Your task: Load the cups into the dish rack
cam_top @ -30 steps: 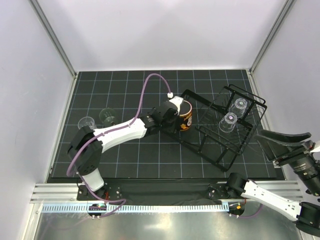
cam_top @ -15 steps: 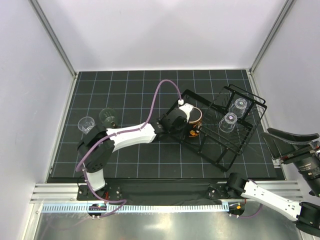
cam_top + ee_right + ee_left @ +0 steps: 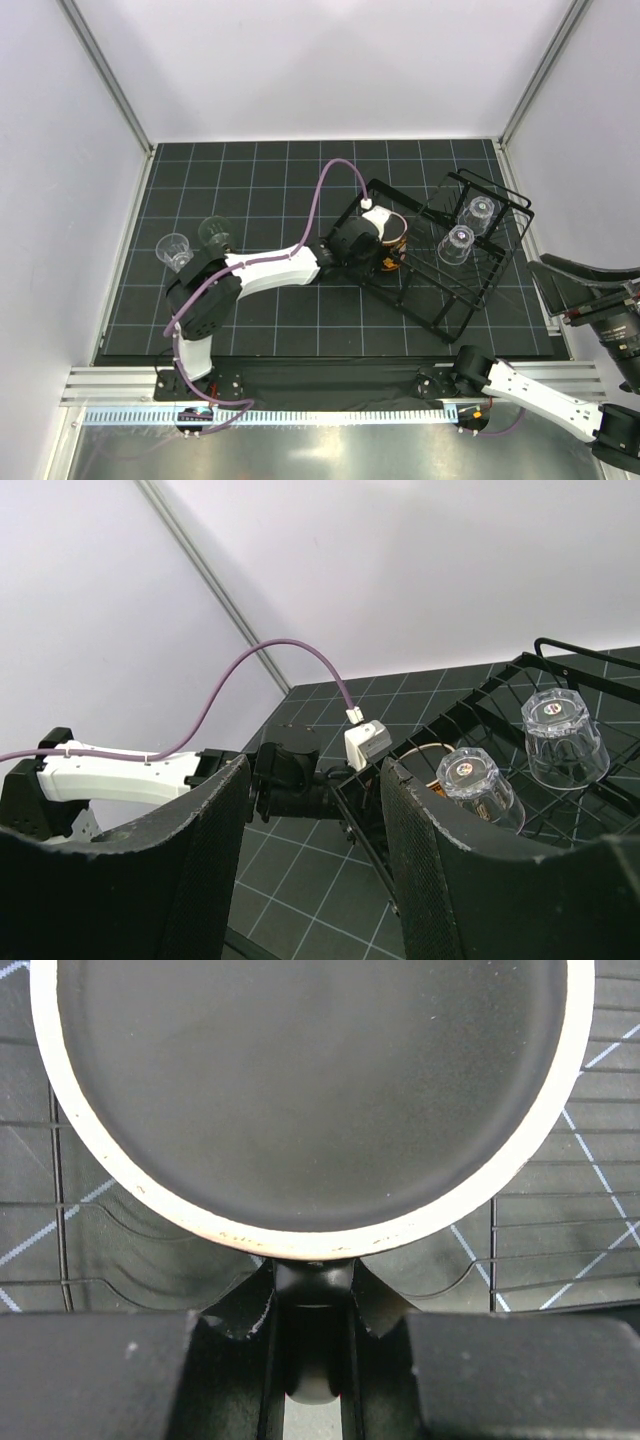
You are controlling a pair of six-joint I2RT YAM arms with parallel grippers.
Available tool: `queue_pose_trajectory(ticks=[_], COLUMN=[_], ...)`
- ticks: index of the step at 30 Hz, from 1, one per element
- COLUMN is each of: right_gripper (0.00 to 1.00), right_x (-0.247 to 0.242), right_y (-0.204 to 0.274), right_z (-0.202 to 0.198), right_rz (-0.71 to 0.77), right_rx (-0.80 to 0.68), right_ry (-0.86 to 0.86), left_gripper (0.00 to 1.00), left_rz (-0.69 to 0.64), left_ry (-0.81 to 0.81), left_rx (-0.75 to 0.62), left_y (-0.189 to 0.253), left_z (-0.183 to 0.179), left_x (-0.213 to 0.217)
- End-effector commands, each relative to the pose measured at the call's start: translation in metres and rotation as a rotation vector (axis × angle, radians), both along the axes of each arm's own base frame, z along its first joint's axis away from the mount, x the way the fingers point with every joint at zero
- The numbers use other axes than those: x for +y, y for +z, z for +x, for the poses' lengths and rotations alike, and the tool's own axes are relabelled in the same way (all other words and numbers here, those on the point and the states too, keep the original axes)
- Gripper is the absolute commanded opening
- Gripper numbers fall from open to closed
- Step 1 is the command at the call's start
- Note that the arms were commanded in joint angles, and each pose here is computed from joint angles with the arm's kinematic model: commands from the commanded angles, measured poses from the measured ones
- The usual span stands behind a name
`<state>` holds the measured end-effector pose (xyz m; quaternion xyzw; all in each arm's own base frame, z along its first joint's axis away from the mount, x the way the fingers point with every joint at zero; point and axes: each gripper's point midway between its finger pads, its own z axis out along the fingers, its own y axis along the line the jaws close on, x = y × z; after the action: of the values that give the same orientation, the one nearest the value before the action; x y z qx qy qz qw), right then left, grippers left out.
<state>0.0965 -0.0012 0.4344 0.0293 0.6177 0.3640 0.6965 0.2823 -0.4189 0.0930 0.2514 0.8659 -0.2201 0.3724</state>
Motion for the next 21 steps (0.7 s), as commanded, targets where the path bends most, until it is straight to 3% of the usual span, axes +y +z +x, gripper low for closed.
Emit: queue_pose_trajectory(ticks=[1, 10, 14, 21], right_gripper=[0.57, 0.57, 0.57, 0.57], right_x=[-0.006, -0.008, -0.008, -0.010], right_y=[0.006, 0.006, 0.006, 0.006], right_z=[0.001, 0.001, 0.001, 0.001], right_rz=[0.024, 0.027, 0.026, 0.029], right_rx=[-0.010, -0.005, -0.005, -0.006], right_ry=[-0.020, -0.029, -0.030, -0.035], left_gripper=[0.00, 0.00, 0.09, 0.13], left_rz=[-0.218, -0.216, -0.212, -0.190], left_ry=[0.016, 0.020, 0.030, 0.036], left_rx=[-0.182, -0.148, -0.144, -0.134], left_y=[0.081, 0.067, 0.065, 0.059], left_z=[0.030, 0.031, 0.032, 0.032], left_x=[-0.038, -0.044, -0.043, -0.039])
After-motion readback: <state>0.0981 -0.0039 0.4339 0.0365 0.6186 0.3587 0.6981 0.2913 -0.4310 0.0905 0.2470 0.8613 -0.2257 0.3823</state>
